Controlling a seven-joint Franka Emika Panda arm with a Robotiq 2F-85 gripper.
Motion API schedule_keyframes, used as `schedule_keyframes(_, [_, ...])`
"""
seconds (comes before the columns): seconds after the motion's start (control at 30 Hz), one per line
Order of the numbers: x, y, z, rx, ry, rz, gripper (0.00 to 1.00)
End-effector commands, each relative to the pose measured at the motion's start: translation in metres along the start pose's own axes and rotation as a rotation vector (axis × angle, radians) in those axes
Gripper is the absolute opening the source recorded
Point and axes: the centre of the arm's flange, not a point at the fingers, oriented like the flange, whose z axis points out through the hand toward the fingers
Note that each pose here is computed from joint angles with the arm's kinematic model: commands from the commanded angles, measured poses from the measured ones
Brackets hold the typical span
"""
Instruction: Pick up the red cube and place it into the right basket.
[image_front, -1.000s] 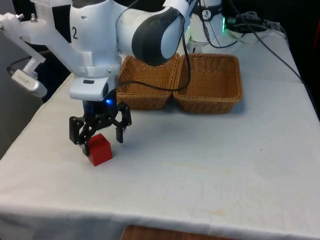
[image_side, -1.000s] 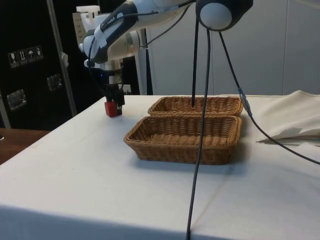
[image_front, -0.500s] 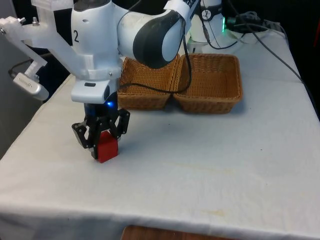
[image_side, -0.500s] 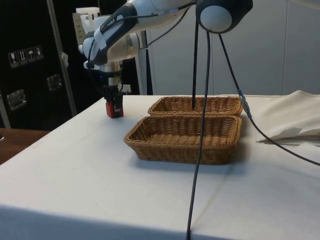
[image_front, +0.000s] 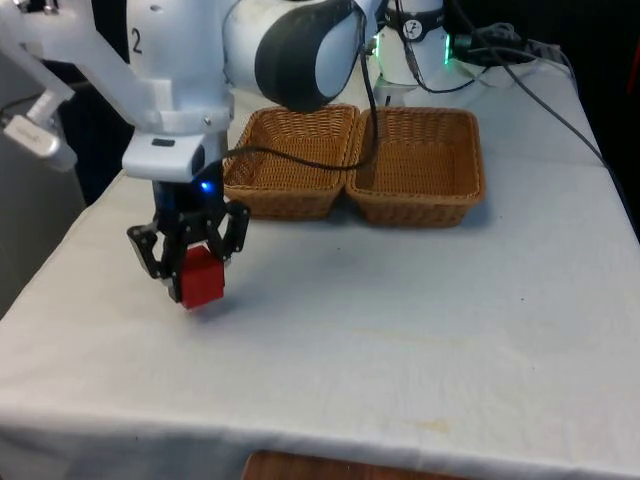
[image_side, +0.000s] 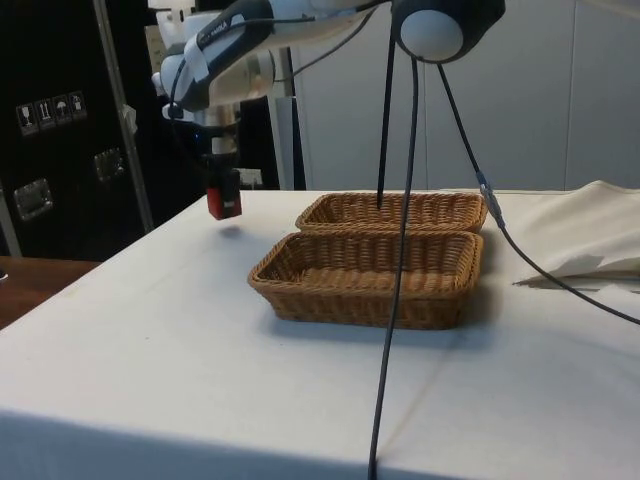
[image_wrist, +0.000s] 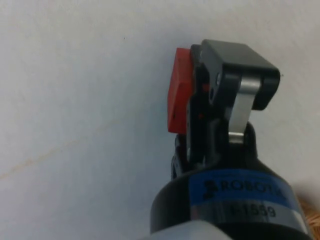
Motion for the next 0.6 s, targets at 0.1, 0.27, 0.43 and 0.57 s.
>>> schedule_keyframes(0.1, [-0.004, 0.004, -0.012, 0.009, -0.004, 0.022, 0.02])
schedule_keyframes(0.27, [-0.004, 0.007, -0.027, 0.014, 0.001, 0.058, 0.02])
schedule_keyframes(0.43, [-0.005, 0.009, -0.040, 0.020, 0.006, 0.090, 0.02])
schedule_keyframes(0.57, [-0.006, 0.010, -0.050, 0.024, 0.009, 0.115, 0.02])
